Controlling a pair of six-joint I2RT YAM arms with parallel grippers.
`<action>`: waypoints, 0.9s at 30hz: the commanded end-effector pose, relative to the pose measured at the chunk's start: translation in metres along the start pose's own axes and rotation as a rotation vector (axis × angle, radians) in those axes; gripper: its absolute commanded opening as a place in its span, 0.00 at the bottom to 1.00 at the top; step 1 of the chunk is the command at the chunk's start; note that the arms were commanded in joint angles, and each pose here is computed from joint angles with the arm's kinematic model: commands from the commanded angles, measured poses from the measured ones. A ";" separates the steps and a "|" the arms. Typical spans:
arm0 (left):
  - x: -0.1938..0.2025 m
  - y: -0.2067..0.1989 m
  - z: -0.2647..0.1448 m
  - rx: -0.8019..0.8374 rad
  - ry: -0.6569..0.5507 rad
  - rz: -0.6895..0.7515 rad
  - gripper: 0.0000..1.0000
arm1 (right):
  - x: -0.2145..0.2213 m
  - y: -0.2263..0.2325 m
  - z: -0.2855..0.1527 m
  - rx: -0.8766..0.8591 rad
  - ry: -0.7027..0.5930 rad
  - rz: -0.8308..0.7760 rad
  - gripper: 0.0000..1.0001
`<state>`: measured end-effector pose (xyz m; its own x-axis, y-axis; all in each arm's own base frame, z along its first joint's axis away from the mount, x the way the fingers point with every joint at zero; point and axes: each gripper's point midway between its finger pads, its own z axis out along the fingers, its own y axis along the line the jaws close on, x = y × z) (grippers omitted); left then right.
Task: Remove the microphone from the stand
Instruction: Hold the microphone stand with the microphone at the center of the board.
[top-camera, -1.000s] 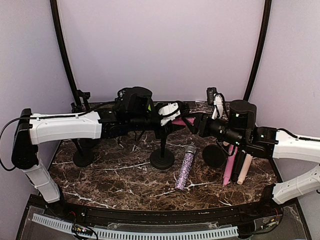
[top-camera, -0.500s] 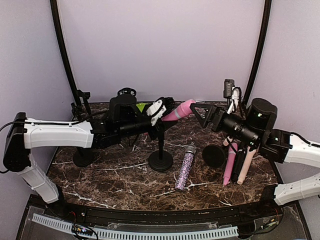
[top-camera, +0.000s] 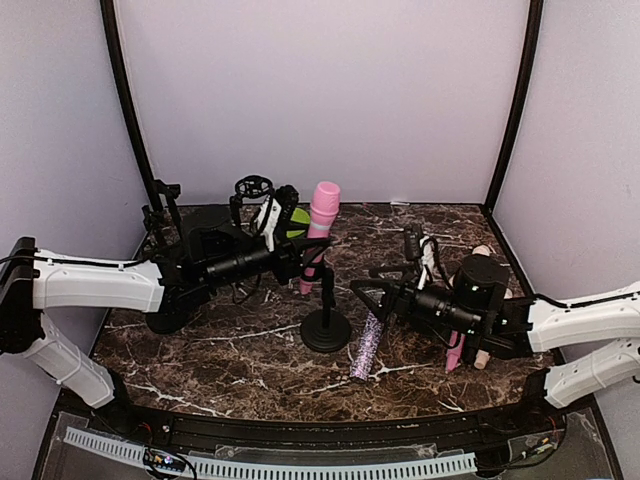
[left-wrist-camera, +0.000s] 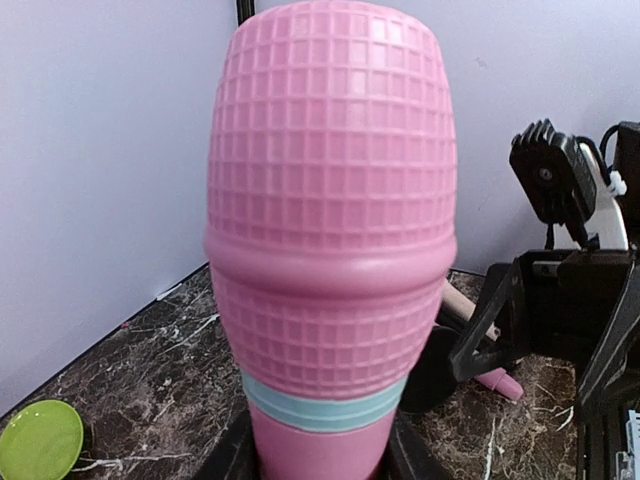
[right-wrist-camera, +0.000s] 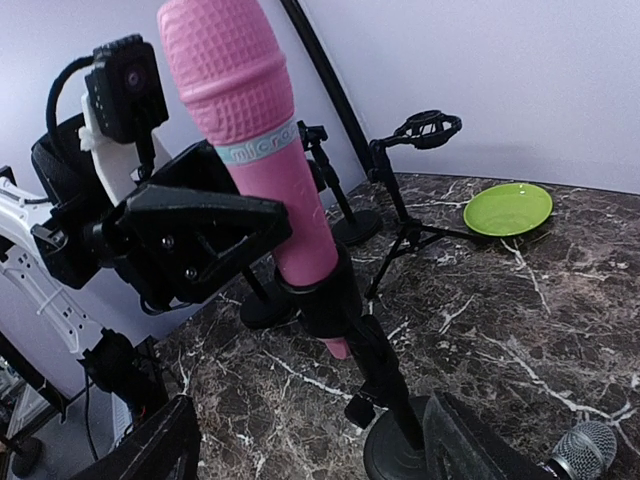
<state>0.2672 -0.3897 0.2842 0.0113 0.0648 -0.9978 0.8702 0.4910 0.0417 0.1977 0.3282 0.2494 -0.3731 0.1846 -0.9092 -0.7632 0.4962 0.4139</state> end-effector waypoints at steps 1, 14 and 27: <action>-0.007 -0.011 -0.015 0.108 -0.071 -0.145 0.00 | -0.006 0.027 0.017 -0.150 -0.049 -0.055 0.75; 0.000 -0.011 -0.038 0.190 -0.082 -0.223 0.00 | 0.022 0.017 0.058 -0.240 0.174 -0.160 0.60; 0.000 -0.016 -0.032 0.253 -0.061 -0.262 0.00 | 0.038 0.003 0.072 -0.337 0.276 -0.141 0.59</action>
<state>0.2473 -0.3643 0.2711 -0.1614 -0.0632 -0.9849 0.9279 0.3302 -0.1732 0.2279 0.3884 0.1975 -0.3873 -0.1180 -0.9144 -0.8968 0.2783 0.3440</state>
